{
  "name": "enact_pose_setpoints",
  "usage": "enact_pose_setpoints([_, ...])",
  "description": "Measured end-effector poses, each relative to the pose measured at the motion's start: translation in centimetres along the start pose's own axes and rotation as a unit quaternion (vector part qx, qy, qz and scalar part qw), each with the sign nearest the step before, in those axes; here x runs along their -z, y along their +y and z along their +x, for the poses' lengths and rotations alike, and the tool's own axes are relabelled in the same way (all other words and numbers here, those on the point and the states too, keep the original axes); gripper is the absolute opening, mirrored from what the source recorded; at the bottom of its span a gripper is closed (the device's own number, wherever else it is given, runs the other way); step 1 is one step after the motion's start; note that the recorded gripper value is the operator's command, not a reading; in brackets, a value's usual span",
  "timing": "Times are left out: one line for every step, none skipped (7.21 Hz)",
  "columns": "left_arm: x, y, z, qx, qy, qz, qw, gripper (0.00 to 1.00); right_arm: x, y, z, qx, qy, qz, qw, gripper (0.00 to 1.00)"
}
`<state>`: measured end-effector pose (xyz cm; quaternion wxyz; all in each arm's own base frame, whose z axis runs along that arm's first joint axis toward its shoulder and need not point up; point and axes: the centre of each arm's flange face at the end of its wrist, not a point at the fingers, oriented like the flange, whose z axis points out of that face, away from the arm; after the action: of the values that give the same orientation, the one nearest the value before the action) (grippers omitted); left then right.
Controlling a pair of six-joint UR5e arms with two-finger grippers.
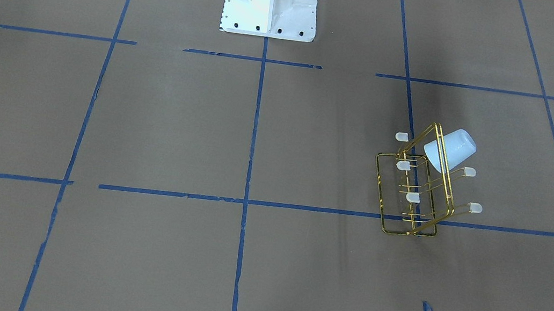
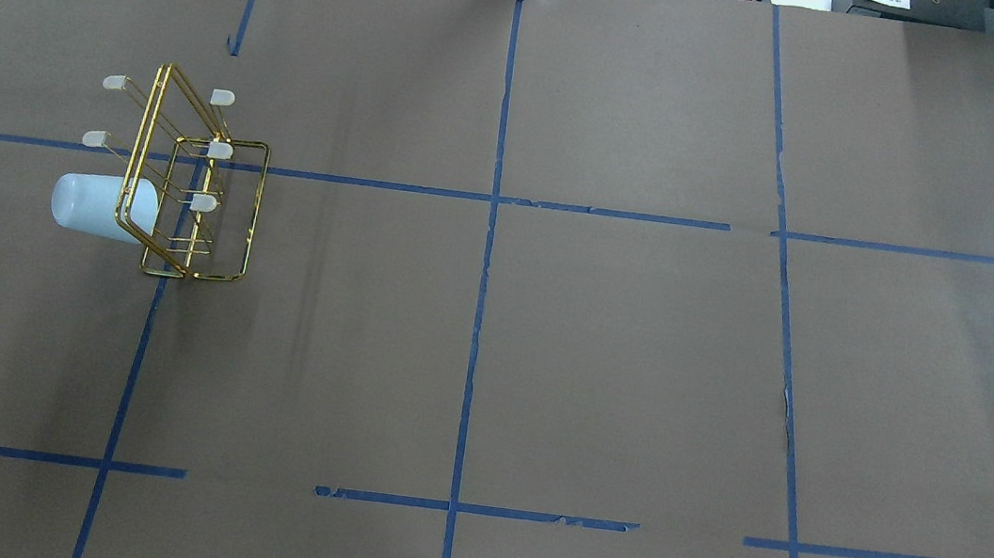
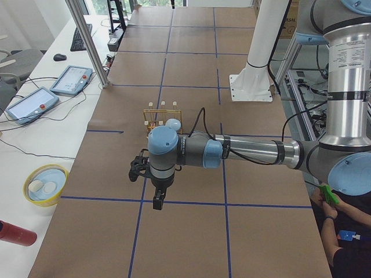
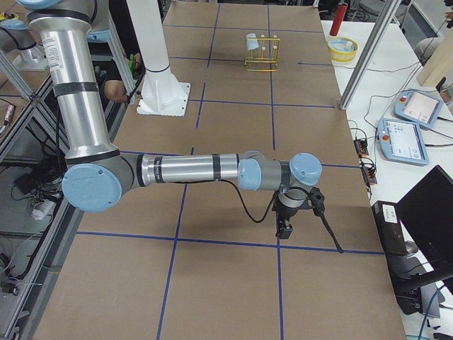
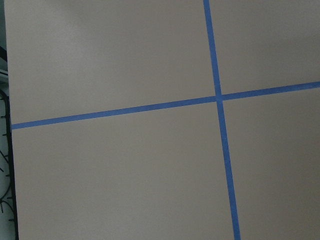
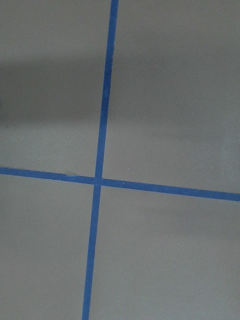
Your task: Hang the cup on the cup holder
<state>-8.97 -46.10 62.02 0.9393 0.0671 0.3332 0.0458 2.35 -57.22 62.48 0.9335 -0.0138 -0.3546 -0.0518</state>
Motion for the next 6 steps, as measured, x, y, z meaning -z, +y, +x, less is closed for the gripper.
enact_pose_setpoints([-0.1, 0.04, 0.28, -0.001, 0.018, 0.0, 0.9998, 1.0, 0.0, 0.0, 0.0, 0.0, 0.0, 0.0, 1.0, 1.0])
enact_pose_setpoints([-0.15, 0.04, 0.51, -0.001, 0.033, 0.001, 0.9995, 1.0, -0.01, 0.0, -0.01, 0.0, 0.0, 0.0, 1.0, 1.0])
enact_pose_setpoints([-0.18, 0.04, 0.64, 0.0, 0.04, 0.001, 0.9992, 1.0, -0.02, 0.0, -0.02, 0.0, 0.0, 0.0, 1.0, 1.0])
enact_pose_setpoints([-0.21, 0.04, 0.68, 0.002, 0.042, 0.001, 0.9991, 1.0, -0.03, -0.01, -0.03, 0.0, 0.0, 0.0, 1.0, 1.0])
enact_pose_setpoints([-0.32, 0.21, 0.6, 0.004, 0.042, 0.0, 0.9991, 1.0, -0.03, -0.01, -0.03, 0.0, 0.0, 0.0, 1.0, 1.0])
enact_pose_setpoints([-0.45, 0.47, 0.44, 0.006, 0.042, -0.002, 0.9991, 1.0, -0.02, 0.0, -0.02, 0.0, 0.0, 0.0, 1.0, 1.0])
